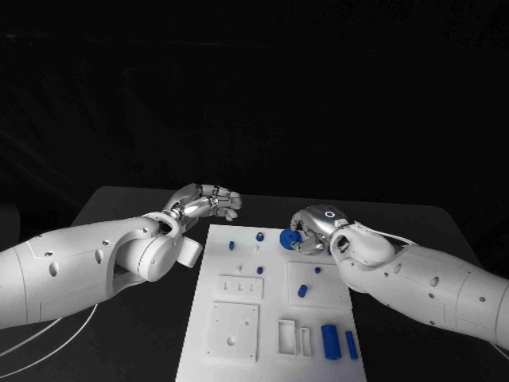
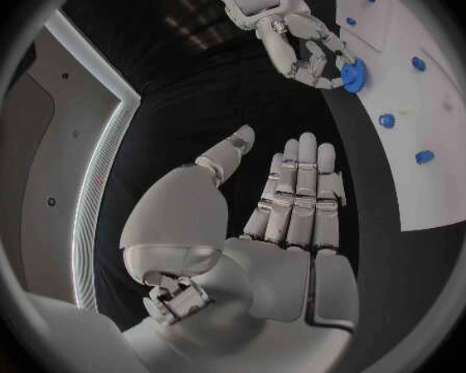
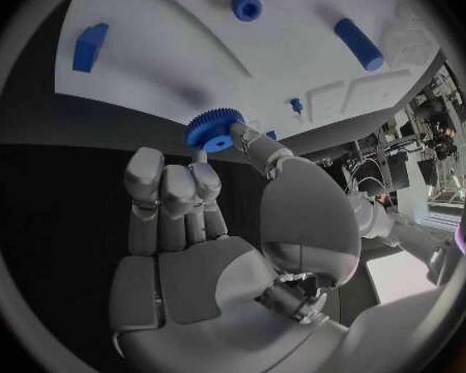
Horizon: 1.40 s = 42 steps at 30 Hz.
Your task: Assemble the parts on the task board
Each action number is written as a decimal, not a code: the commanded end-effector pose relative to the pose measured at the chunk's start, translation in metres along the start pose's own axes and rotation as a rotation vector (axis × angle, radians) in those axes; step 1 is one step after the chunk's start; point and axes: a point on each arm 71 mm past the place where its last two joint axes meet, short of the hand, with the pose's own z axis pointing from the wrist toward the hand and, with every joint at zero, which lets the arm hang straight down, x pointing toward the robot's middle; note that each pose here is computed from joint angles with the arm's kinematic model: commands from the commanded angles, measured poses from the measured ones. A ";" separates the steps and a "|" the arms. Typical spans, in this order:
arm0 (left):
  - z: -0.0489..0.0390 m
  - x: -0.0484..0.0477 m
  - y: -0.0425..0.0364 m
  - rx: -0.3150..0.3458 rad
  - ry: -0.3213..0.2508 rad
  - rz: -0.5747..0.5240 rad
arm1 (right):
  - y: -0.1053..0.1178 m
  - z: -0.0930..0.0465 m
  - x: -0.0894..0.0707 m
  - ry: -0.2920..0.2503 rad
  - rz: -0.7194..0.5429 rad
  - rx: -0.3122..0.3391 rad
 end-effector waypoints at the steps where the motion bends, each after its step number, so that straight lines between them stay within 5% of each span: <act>1: 0.0002 0.0017 -0.0018 0.012 0.007 0.001 | 0.010 0.001 -0.005 -0.055 -0.064 -0.019; 19: 0.0037 0.0109 -0.0054 0.020 0.025 -0.003 | 0.062 0.016 -0.004 -0.084 -0.084 -0.112; 42: 0.0097 0.0213 -0.0094 0.032 0.039 -0.004 | 0.076 0.020 0.023 -0.039 -0.082 -0.118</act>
